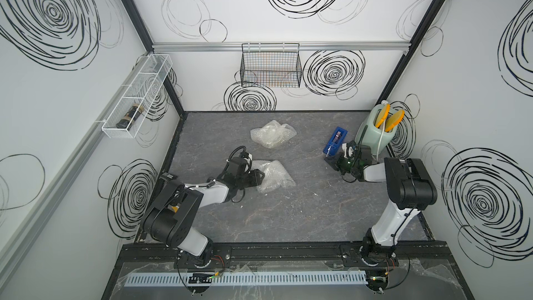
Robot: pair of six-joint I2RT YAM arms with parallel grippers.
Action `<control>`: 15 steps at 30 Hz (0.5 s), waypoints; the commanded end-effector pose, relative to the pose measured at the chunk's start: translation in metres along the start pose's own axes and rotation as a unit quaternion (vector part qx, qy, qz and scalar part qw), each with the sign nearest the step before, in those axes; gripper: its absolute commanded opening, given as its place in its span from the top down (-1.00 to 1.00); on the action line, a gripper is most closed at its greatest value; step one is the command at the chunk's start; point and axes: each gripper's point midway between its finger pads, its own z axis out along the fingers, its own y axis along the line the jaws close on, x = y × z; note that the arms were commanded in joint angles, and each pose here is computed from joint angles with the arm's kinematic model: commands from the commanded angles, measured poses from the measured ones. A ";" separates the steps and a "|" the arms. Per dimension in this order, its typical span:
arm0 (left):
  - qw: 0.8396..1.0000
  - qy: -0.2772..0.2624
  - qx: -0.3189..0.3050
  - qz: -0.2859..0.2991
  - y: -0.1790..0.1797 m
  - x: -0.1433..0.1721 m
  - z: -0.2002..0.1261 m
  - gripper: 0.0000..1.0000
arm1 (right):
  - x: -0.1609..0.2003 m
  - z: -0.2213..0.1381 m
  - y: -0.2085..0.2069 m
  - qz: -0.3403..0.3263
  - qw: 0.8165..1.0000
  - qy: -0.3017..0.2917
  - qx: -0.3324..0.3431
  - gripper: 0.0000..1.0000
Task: Wrap bowls in bubble wrap
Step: Tear off the tape using the Tape Cutter.
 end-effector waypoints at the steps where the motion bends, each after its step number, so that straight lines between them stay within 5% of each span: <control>1: 1.000 0.001 0.000 0.010 -0.003 0.000 0.000 -0.04 | 0.025 0.006 -0.024 0.021 0.998 0.039 0.033 1.00; 15: 1.000 0.002 -0.001 0.010 -0.003 0.001 0.000 -0.04 | 0.035 0.008 -0.038 0.031 0.996 0.048 0.063 1.00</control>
